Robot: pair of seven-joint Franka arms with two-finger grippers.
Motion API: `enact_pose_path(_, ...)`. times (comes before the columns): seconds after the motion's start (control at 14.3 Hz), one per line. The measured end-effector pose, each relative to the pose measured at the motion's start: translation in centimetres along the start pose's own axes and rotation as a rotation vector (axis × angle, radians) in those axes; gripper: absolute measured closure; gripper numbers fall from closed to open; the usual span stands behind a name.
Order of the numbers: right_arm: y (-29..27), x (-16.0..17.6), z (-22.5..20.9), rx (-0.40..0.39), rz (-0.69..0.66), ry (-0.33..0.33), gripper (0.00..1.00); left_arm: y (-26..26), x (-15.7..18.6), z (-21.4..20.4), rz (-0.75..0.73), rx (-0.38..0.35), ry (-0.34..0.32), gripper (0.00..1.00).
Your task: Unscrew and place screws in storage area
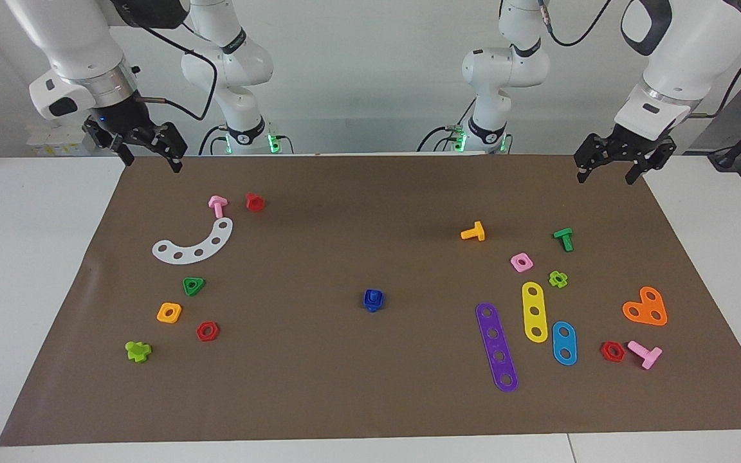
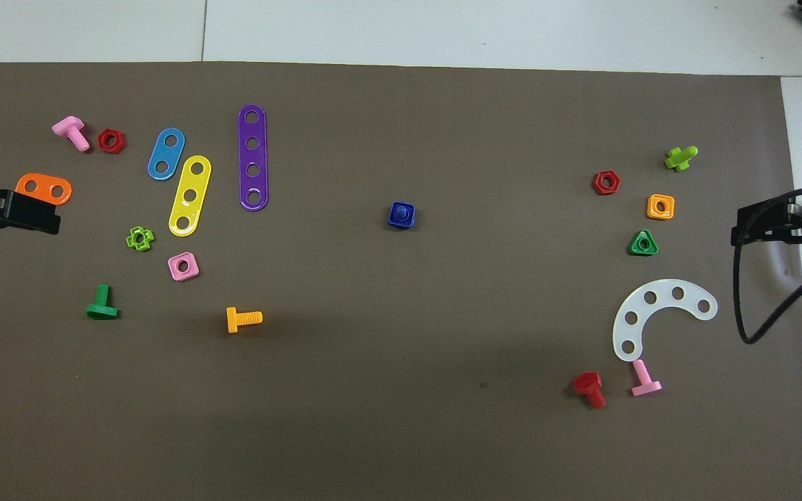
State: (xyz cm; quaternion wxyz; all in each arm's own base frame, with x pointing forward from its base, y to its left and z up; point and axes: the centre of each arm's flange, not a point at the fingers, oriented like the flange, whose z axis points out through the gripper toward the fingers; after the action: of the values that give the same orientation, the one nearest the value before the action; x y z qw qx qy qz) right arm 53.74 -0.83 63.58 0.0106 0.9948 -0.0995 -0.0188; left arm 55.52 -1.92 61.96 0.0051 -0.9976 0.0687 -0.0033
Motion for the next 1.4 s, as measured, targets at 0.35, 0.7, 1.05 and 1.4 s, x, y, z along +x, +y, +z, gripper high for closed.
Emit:
enact_pose_path(0.35, 0.0, 0.0, 0.0, 0.000, 0.000, 0.000, 0.00, 0.0, 0.0, 0.0, -0.001, 0.000, 0.000, 0.00)
enact_pose_path(0.7, 0.0, 0.0, 0.0, 0.000, 0.000, 0.000, 0.00, 0.5, 0.3, -0.1, 0.007, 0.002, 0.022, 0.00)
enact_pose_path(1.05, 0.0, 0.0, 0.0, 0.000, 0.000, 0.000, 0.00, 6.6, 1.0, 0.6, 0.084, -0.011, 0.039, 0.00)
enact_pose_path(1.4, 0.0, 0.0, 0.0, 0.000, 0.000, 0.000, 0.00, 16.2, 3.4, 4.6, 0.098, -0.044, 0.068, 0.00)
